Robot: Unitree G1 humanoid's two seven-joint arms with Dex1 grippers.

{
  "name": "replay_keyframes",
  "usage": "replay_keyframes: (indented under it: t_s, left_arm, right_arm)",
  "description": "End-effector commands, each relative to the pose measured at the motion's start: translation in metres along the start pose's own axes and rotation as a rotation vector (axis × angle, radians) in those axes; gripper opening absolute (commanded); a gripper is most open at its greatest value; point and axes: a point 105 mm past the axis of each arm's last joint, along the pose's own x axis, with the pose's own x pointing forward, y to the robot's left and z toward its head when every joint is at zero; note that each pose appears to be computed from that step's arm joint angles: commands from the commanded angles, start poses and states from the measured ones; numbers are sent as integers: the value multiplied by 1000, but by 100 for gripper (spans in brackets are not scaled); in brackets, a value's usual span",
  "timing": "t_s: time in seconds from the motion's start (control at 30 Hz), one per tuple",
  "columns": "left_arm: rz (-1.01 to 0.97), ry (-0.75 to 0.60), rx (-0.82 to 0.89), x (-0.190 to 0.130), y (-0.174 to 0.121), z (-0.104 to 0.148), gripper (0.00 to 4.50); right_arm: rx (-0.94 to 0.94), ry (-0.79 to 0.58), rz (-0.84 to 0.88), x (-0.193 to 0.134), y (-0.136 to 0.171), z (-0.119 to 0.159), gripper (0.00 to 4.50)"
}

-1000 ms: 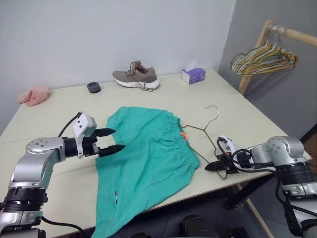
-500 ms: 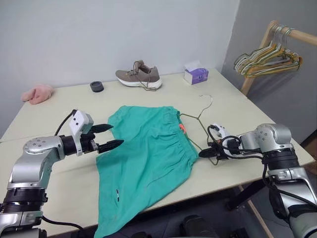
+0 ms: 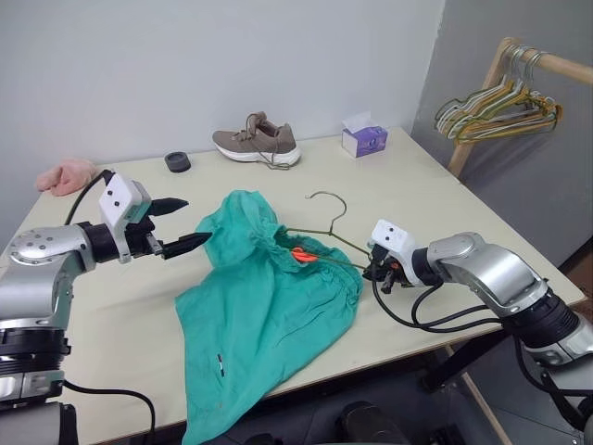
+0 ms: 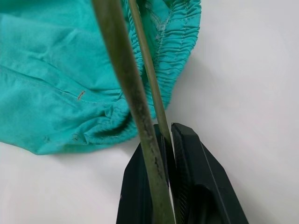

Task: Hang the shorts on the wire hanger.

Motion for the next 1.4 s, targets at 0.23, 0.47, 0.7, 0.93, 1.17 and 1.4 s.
replay_keyframes:
  t_s: [0.23, 0.47, 0.7, 0.93, 1.17, 1.4]
  left_arm:
    - [-295, 29, 343, 30, -47, 22, 448]
    - [-387, 82, 390, 39, -65, 3, 448]
    - [-377, 109, 396, 46, -65, -14, 430]
    - [-360, 13, 322, 58, -70, -3, 253]
    - [-404, -48, 238, 58, -83, 8, 21]
    - [-406, -38, 206, 53, -83, 9, 4]
  right_arm:
    - [-220, -34, 12, -2, 10, 15, 0]
    - [-267, -49, 14, -4, 13, 21, 0]
    - [-304, -81, 34, -9, 19, 30, 0]
    - [-336, -89, 45, -11, 24, 33, 0]
    - [-362, -87, 55, -10, 26, 33, 0]
    - [-461, -102, 124, -12, 34, 35, 0]
